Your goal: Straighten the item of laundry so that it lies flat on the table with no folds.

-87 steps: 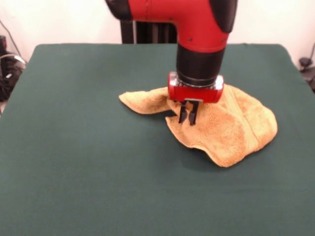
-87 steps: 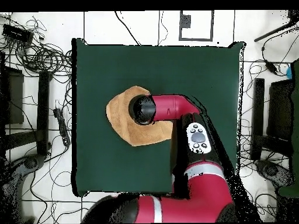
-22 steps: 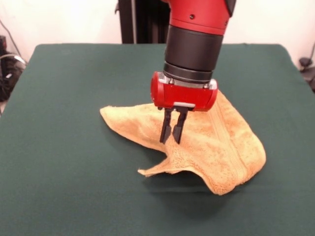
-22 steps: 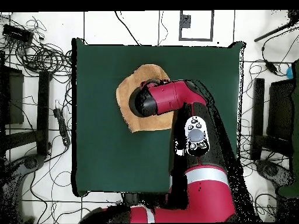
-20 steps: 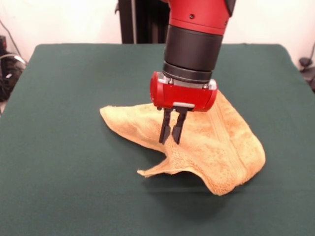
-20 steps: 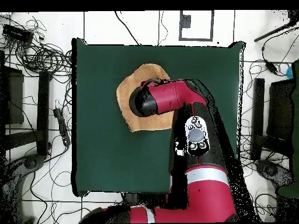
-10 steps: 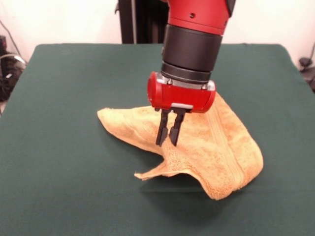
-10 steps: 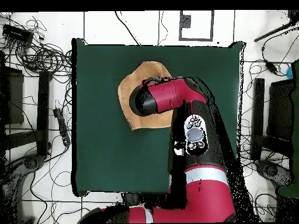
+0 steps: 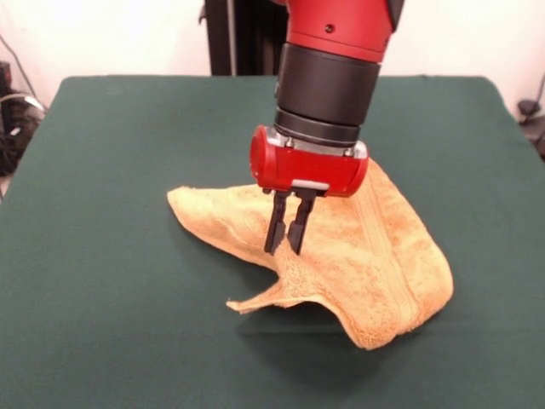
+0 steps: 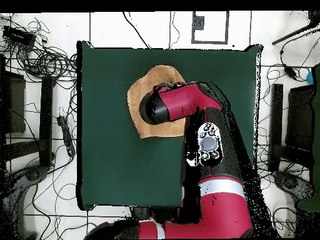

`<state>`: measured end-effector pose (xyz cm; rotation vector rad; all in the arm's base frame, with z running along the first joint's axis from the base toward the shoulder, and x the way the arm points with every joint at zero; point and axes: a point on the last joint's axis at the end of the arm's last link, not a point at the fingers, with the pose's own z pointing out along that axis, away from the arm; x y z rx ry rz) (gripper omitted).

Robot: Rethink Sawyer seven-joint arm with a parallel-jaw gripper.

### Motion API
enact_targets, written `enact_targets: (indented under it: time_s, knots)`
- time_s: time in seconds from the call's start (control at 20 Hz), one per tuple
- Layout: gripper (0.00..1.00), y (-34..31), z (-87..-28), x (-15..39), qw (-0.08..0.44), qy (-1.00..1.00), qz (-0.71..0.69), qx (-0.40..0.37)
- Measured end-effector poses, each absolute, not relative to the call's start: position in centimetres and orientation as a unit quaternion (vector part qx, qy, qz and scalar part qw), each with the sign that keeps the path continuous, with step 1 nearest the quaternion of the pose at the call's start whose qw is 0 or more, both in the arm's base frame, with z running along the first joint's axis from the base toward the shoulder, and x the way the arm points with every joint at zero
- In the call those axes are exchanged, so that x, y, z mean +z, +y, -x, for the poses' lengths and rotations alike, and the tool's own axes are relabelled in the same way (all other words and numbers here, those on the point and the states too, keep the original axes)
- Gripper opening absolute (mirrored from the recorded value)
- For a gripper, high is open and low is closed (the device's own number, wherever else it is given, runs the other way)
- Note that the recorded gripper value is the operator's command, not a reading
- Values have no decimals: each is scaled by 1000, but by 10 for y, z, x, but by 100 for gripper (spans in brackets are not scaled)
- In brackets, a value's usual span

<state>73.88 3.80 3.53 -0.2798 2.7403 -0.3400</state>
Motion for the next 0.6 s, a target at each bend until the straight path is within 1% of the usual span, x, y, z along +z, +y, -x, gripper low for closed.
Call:
enact_targets:
  time_s: [0.5, 0.55, 0.6]
  knots:
    - [0, 34, -739, 34, 182, 971, 97, -120]
    - [100, 35, -739, 34, 184, 971, 98, -120]
    - [100, 35, -739, 34, 184, 971, 98, -120]
